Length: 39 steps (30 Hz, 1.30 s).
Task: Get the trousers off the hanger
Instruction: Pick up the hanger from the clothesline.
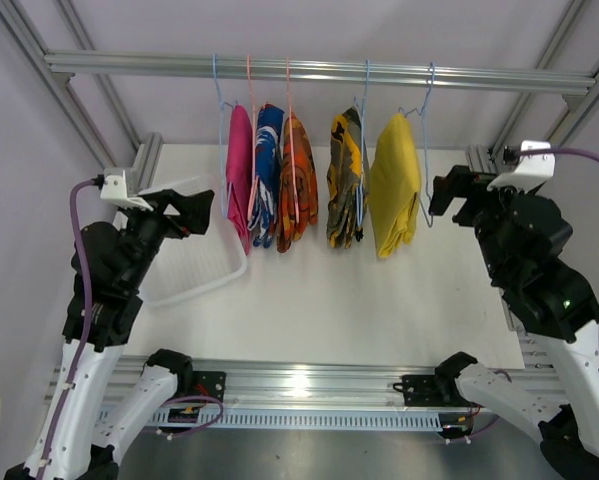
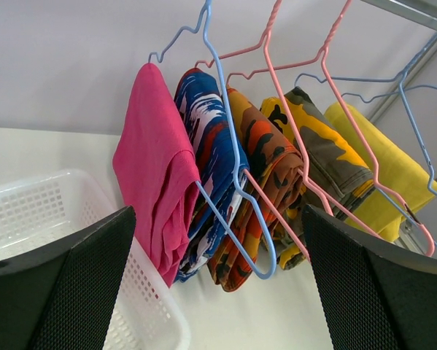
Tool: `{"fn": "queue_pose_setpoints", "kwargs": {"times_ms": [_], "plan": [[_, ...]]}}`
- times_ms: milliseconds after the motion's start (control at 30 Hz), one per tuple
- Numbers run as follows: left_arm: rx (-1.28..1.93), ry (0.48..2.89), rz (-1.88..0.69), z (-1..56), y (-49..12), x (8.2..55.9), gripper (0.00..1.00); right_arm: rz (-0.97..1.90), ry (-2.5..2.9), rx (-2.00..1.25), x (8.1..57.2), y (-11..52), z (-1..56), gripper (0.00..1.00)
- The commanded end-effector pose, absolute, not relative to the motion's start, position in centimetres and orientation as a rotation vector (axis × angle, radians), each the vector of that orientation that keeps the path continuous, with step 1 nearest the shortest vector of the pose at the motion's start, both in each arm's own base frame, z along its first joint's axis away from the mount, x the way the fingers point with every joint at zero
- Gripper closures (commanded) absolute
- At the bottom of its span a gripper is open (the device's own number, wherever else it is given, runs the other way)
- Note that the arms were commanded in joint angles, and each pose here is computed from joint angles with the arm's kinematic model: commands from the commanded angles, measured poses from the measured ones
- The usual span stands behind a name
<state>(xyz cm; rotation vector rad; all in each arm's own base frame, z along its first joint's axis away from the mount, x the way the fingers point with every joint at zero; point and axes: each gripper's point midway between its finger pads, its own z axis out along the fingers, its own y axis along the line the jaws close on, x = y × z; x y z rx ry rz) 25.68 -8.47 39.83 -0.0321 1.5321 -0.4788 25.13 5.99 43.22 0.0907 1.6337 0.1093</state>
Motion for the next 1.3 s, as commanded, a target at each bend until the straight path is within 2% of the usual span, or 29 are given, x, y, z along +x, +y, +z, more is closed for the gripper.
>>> {"fn": "queue_pose_setpoints", "kwargs": {"times_ms": [0, 300, 400, 467, 667, 833, 1267], "plan": [[-0.044, 1.522, -0.522, 40.2, -8.6, 26.1, 0.01, 0.191, 1.625, 0.016, 26.4, 7.8, 46.2, 0.01], [-0.056, 1.524, -0.509, 40.1, -8.2, 26.2, 0.01, 0.406, 1.713, 0.029, 31.3, 8.6, 46.5, 0.00], [-0.052, 1.516, -0.510, 40.4, -8.1, 26.1, 0.01, 0.577, 1.735, 0.024, 32.4, 9.4, 46.0, 0.01], [-0.055, 1.519, -0.507, 40.3, -8.0, 26.2, 0.01, 0.709, 1.750, -0.019, 32.3, 10.5, 45.4, 0.01], [-0.052, 1.514, -0.505, 40.4, -8.0, 26.1, 0.01, 0.770, 1.720, 0.006, 32.6, 9.4, 45.6, 0.01], [-0.045, 1.515, -0.495, 40.5, -7.9, 26.1, 0.01, 1.027, 1.708, -0.034, 32.8, 11.0, 44.8, 0.01], [-0.035, 1.502, -0.484, 40.8, -7.8, 25.7, 0.01, 1.205, 1.676, -0.069, 35.1, 11.1, 42.9, 0.01]]}}
